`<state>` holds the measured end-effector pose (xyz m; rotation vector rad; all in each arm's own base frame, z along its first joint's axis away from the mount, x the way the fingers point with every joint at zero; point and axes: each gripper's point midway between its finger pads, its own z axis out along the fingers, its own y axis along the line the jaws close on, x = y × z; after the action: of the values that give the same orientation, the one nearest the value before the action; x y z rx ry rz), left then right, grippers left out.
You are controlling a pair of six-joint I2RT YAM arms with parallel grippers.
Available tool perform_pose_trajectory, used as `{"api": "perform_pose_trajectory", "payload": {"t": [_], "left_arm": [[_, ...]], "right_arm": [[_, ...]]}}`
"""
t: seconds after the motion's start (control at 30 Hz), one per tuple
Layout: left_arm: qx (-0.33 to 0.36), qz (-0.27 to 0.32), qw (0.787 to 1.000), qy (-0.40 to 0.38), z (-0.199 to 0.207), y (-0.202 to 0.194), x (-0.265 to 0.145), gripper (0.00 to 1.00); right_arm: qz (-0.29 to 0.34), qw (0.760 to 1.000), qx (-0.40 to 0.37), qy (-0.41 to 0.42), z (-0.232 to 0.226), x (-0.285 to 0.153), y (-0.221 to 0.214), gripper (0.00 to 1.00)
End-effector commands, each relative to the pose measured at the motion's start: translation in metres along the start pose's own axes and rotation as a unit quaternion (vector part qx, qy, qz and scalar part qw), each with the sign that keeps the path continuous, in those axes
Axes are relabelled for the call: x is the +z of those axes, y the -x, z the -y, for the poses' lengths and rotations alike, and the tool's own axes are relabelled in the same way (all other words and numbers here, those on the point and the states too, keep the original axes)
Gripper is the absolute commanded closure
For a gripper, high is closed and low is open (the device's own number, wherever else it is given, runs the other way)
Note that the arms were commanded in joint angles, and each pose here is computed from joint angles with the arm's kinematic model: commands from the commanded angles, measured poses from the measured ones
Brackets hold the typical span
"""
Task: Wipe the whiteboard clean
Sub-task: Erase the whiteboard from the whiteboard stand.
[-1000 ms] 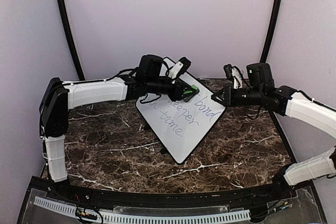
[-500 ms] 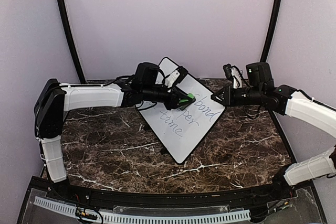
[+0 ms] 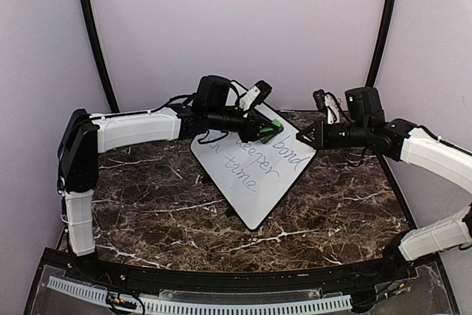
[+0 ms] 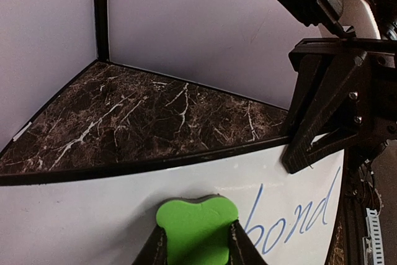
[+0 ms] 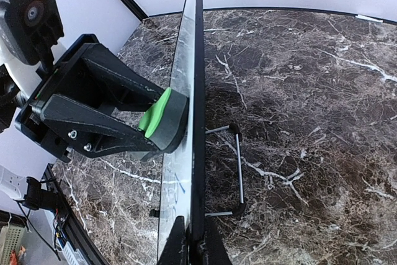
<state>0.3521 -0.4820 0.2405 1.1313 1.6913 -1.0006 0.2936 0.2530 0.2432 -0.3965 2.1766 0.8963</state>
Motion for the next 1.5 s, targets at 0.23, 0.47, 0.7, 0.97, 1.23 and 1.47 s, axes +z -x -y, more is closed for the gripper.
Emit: {"api": "perform_pose_trajectory", "payload": {"t": [0.23,0.47,0.7,0.97,1.23,1.47], "left_arm": [[-0.059,-0.105,0.993,0.002,0.004,-0.091,0.01,0.92],[-0.056,-0.111,0.992,0.005,0.011,-0.106,-0.004,0.92],[-0.049,-0.081,0.995,0.011,0.0,-0.074,0.016,0.91],[-0.039,-0.064,0.997,0.026,-0.01,-0.053,0.025,0.91],[-0.058,-0.104,0.992,0.03,0.001,-0.097,0.003,0.92],[-0.058,-0.114,0.991,0.045,-0.001,-0.104,-0.004,0.92]], "right_arm": [[-0.069,0.984,-0.102,0.129,-0.061,0.007,-0.038,1.0],[-0.073,0.983,-0.102,0.131,-0.06,0.011,-0.039,1.0],[-0.073,0.984,-0.1,0.132,-0.06,0.011,-0.041,1.0],[-0.072,0.985,-0.1,0.124,-0.057,0.007,-0.043,1.0],[-0.072,0.984,-0.102,0.126,-0.058,0.009,-0.042,1.0],[-0.072,0.984,-0.101,0.129,-0.058,0.01,-0.043,1.0]]}}
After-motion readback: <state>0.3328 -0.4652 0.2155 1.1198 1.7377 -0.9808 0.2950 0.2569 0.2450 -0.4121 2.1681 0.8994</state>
